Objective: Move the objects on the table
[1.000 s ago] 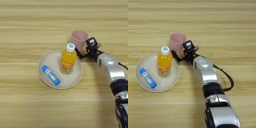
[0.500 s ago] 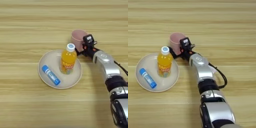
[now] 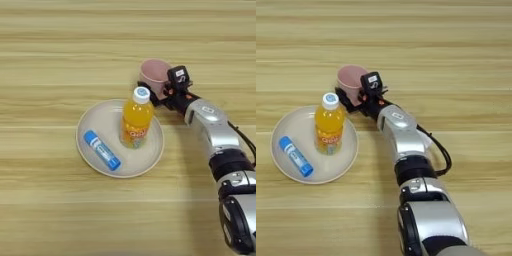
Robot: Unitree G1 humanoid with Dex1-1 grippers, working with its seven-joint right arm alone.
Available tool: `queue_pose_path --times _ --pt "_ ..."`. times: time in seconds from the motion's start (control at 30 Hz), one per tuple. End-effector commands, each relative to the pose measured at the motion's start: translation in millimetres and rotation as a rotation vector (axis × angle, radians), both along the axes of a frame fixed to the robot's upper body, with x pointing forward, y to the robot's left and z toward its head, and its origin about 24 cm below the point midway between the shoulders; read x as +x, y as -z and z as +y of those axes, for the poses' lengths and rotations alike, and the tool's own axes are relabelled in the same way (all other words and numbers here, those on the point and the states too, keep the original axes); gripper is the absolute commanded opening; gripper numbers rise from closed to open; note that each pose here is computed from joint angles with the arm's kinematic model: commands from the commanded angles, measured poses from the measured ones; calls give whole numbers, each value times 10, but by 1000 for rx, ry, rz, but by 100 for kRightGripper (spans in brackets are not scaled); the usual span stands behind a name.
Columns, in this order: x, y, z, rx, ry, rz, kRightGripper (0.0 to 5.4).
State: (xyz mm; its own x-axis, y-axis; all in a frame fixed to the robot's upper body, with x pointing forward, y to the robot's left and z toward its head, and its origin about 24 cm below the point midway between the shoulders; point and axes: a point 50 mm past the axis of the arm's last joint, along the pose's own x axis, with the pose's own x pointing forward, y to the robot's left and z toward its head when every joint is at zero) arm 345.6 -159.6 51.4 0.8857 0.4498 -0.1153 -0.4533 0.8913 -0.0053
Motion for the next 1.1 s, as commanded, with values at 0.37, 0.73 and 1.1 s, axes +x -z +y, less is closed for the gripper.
queue_pose_path --times 0.37,0.73,1.1 --pt "195 -657 32 31 -4 -244 438" --pt "79 -1102 95 85 -53 -377 438" --pt "-243 -1609 267 150 -166 -519 436"
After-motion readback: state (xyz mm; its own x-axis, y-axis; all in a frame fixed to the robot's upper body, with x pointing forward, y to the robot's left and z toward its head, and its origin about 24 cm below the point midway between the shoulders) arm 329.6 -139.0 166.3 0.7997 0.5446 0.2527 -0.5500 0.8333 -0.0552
